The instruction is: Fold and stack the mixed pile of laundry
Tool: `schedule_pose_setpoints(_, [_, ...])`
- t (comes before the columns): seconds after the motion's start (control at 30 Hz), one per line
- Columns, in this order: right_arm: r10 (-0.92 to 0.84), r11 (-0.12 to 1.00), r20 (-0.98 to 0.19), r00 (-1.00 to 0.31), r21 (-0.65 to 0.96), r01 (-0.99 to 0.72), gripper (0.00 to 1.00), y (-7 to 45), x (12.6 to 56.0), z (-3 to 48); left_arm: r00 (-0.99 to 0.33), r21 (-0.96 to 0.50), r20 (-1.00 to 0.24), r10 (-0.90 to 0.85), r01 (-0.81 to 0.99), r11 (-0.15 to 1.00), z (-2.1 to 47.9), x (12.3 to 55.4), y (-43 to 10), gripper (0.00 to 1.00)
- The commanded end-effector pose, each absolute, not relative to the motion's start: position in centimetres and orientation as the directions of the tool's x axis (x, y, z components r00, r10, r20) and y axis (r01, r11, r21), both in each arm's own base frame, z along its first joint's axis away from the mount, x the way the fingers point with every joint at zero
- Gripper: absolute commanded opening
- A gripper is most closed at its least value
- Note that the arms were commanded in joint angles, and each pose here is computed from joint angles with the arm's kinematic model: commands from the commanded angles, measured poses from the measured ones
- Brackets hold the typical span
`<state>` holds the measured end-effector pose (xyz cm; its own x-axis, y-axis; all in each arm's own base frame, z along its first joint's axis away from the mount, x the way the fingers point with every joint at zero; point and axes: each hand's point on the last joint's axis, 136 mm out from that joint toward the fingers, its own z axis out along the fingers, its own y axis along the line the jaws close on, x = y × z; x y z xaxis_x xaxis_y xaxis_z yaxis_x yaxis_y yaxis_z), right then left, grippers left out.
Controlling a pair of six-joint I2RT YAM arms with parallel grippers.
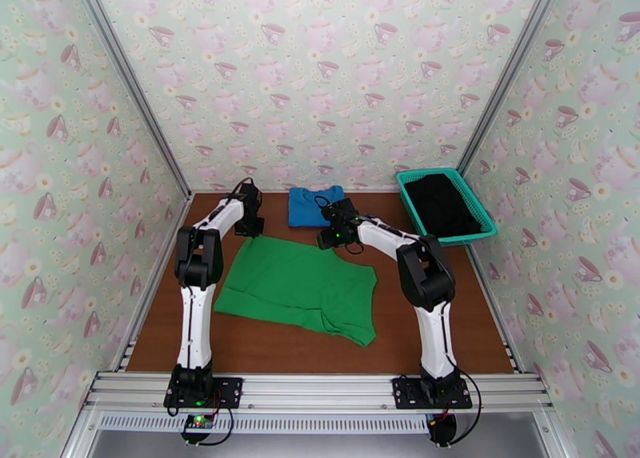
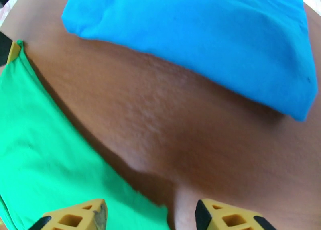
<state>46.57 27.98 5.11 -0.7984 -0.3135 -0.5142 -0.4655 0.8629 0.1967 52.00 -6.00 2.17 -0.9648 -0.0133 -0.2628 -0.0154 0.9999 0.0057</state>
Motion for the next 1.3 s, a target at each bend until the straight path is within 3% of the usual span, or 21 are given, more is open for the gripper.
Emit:
schedule_pose_setpoints(0.0, [-0.310,0.869,-0.445,-0.840,0.227,-0.441,0.59,27.9,45.9,2.9,-0.973,0.032,-0.229,-0.004,-0.012,0.999,0.9,51.0,-5.7,0.00])
schedule_pose_setpoints(0.23, [-0.318,0.878,-0.401,-0.859,0.219,-0.427,0.53,27.3,45.2,1.2,-0.967,0.052,-0.256,-0.007,-0.022,0.998,1.7,51.4,-5.2,0.00])
schedule_pose_setpoints(0.5, [-0.338,0.864,-0.351,-0.873,0.252,-0.436,0.37,28.5,44.7,0.1,-0.953,0.052,-0.298,-0.047,-0.066,0.996,2.6,52.0,-4.4,0.00])
schedule_pose_setpoints(0.9, [-0.316,0.866,-0.365,-0.876,0.266,-0.424,0.47,28.5,43.0,2.7,-0.943,0.035,-0.320,-0.087,-0.104,0.994,3.1,52.4,-3.5,0.00])
schedule_pose_setpoints(1.27, [-0.285,0.859,-0.388,-0.877,0.303,-0.413,0.46,29.8,44.3,3.5,-0.945,0.016,-0.315,-0.088,-0.098,0.995,2.3,52.3,-3.8,0.00])
